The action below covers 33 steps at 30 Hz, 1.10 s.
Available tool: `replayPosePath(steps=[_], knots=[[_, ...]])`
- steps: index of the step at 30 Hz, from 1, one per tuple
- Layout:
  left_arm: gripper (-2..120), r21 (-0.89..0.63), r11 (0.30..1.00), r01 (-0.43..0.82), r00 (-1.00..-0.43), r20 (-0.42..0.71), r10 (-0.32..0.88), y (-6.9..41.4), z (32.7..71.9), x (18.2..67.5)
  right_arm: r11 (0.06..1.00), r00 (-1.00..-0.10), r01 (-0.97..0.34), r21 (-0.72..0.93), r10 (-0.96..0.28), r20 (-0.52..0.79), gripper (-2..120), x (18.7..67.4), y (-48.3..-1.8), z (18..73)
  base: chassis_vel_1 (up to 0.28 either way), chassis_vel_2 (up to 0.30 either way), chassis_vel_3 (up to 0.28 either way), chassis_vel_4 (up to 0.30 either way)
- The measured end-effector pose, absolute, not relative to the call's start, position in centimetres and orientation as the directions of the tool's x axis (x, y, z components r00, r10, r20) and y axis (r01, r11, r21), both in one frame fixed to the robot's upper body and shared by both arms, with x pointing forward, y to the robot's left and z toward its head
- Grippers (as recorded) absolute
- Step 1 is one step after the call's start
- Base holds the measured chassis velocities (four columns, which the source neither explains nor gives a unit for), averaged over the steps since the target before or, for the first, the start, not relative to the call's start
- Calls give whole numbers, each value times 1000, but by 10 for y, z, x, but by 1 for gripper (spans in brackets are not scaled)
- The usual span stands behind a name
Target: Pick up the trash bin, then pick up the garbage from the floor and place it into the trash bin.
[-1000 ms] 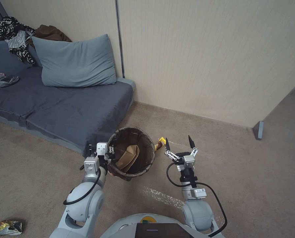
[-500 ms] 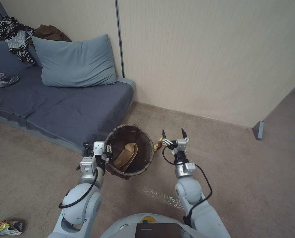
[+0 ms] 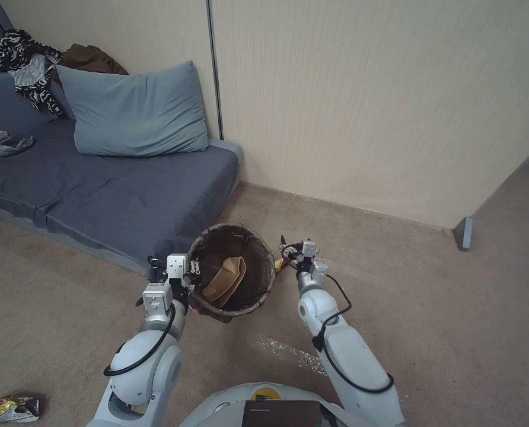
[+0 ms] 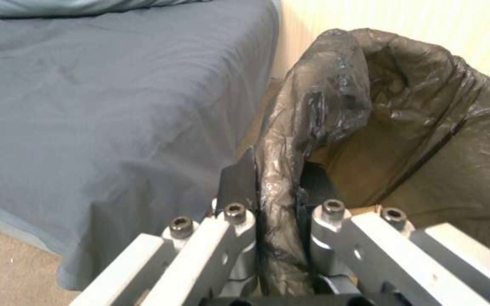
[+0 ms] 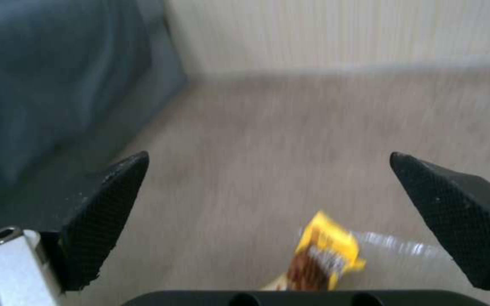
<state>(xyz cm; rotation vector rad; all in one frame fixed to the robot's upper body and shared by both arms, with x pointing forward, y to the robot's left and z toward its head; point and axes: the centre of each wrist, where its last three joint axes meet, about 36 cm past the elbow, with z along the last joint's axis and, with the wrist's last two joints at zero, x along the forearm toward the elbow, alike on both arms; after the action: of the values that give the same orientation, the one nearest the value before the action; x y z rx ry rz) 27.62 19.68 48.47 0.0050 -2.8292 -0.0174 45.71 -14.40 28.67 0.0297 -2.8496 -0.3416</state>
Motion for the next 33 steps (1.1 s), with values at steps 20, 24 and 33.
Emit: replayPosePath(steps=[20, 24, 33], knots=[[7, 15, 1000, -1, -949, 317, -5, 192, 481, 276, 989, -849, 69, 133, -12, 528, 100, 497, -121, 211, 0, 0, 0, 0], [7, 16, 1000, -2, -948, 318, -7, 192, 480, 275, 989, -850, 64, 132, -15, 526, 100, 501, -116, 205, 0, 0, 0, 0], [7, 24, 1000, -5, -947, 322, -13, 193, 479, 273, 986, -863, 60, 154, -26, 504, 97, 513, -111, 201, 0, 0, 0, 0]])
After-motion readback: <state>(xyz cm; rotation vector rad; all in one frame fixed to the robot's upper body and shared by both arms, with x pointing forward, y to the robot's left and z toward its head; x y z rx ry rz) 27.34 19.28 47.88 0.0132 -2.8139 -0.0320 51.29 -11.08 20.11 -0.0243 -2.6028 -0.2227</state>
